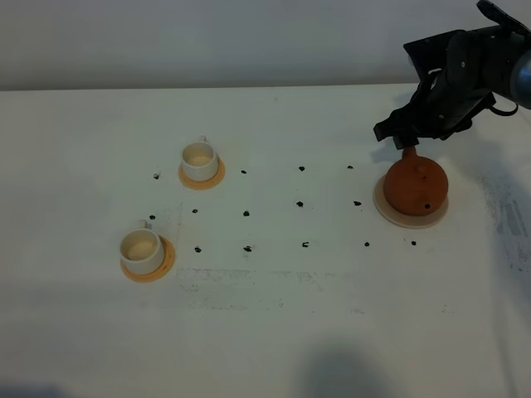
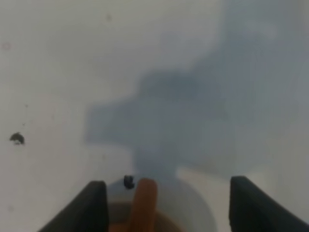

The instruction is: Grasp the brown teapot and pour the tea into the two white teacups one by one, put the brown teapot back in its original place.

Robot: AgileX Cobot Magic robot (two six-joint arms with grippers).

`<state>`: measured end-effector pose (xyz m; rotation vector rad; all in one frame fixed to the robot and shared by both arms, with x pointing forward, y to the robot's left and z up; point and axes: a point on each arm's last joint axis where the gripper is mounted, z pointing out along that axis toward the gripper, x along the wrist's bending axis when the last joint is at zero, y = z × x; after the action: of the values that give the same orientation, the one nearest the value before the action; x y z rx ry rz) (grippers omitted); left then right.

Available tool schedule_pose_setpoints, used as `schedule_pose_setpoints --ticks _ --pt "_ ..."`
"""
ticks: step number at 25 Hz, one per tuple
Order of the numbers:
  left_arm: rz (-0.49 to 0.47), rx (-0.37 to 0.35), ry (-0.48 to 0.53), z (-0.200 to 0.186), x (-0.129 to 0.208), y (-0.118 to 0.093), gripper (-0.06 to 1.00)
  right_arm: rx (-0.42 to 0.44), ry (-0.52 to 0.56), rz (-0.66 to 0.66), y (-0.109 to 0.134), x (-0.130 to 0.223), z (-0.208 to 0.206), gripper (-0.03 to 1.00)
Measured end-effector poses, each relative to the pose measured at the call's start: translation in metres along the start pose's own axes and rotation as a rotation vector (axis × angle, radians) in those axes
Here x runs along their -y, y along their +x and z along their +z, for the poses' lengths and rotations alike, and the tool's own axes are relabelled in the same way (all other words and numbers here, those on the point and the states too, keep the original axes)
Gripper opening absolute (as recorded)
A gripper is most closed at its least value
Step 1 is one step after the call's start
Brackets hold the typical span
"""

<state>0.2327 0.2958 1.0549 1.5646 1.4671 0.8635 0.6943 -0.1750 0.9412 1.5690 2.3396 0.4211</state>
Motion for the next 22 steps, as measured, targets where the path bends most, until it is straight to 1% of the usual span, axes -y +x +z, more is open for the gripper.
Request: schedule_pose_setpoints --ticks 12,22 --pt "0.000 0.000 0.000 0.000 0.000 0.000 0.61 0.004 0.029 -0.005 -0.001 0.004 0.011 0.56" --pt "0.000 0.000 0.000 0.000 0.000 0.000 0.61 0.034 0.029 -0.018 -0.008 0.005 0.011 0.56"
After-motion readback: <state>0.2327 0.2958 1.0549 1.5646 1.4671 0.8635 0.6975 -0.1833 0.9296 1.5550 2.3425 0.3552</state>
